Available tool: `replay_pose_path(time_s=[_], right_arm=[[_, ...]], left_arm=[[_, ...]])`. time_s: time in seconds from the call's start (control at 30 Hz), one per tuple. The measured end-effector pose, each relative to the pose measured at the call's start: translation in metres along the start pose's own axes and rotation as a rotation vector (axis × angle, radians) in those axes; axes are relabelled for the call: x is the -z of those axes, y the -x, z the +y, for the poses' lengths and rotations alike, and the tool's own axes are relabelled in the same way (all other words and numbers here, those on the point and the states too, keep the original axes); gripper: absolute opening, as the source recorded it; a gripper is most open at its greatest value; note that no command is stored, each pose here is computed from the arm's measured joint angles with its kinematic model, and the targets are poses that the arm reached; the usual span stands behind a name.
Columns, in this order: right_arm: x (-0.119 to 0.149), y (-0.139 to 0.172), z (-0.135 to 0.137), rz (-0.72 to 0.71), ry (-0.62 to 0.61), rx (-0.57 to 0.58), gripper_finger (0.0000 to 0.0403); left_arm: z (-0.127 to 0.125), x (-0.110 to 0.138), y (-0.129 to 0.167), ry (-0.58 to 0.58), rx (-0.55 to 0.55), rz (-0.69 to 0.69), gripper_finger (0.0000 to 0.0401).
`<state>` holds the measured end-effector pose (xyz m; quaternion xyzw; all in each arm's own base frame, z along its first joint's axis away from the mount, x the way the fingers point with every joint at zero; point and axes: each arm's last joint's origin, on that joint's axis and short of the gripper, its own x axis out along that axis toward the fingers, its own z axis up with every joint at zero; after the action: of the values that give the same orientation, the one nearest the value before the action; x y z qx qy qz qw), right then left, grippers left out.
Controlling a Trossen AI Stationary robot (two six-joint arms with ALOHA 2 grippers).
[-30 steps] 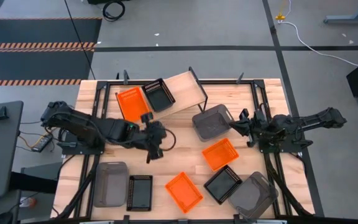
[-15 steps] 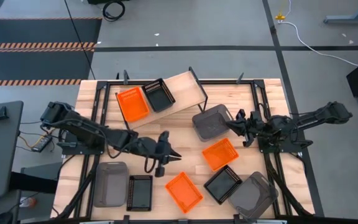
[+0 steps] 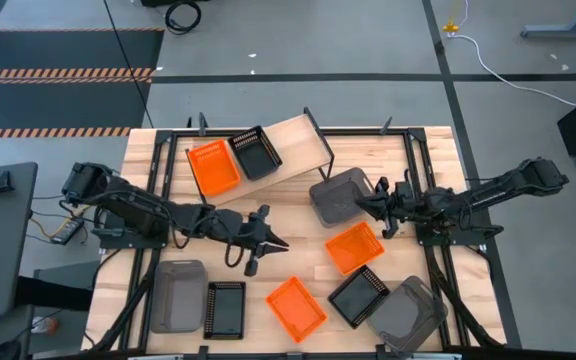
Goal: Stack baskets on shelf by color
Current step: Put the top gray bin on the shelf
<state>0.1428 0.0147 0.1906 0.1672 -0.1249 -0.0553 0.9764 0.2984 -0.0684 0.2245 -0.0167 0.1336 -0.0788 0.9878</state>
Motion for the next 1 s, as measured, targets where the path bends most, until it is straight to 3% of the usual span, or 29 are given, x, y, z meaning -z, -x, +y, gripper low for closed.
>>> replay_pose_path(time_s=[0.17, 0.33, 0.43, 0.6, 0.73, 0.83, 1.0], right_arm=[[-0.028, -0.031, 0.012, -0.020, 0.053, 0.009, 0.0012], [-0.049, -0.076, 0.021, 0.303, 0.087, 0.170, 0.0018], [-0.051, -0.099, 0.024, 0.494, 0.073, 0.283, 0.0034], [-0.058, -0.134, 0.034, 0.634, 0.045, 0.367, 0.0088], [-0.058, -0.153, 0.037, 0.745, 0.028, 0.521, 0.0146], [-0.049, -0.162, 0.035, 0.854, 0.006, 0.662, 0.0186], [-0.025, -0.177, 0.032, 1.008, -0.061, 0.790, 0.0221]], left_arm=[[0.019, 0.029, 0.021, 0.078, 0.004, -0.149, 0.0050], [0.030, 0.026, 0.041, 0.169, 0.052, -0.265, 0.0049], [0.026, 0.017, 0.051, 0.164, 0.096, -0.288, 0.0052], [0.016, 0.011, 0.066, 0.149, 0.137, -0.253, 0.0052], [0.007, 0.005, 0.080, 0.141, 0.171, -0.245, 0.0052], [0.001, 0.000, 0.091, 0.133, 0.202, -0.252, 0.0052], [-0.009, -0.005, 0.109, 0.112, 0.250, -0.249, 0.0052]])
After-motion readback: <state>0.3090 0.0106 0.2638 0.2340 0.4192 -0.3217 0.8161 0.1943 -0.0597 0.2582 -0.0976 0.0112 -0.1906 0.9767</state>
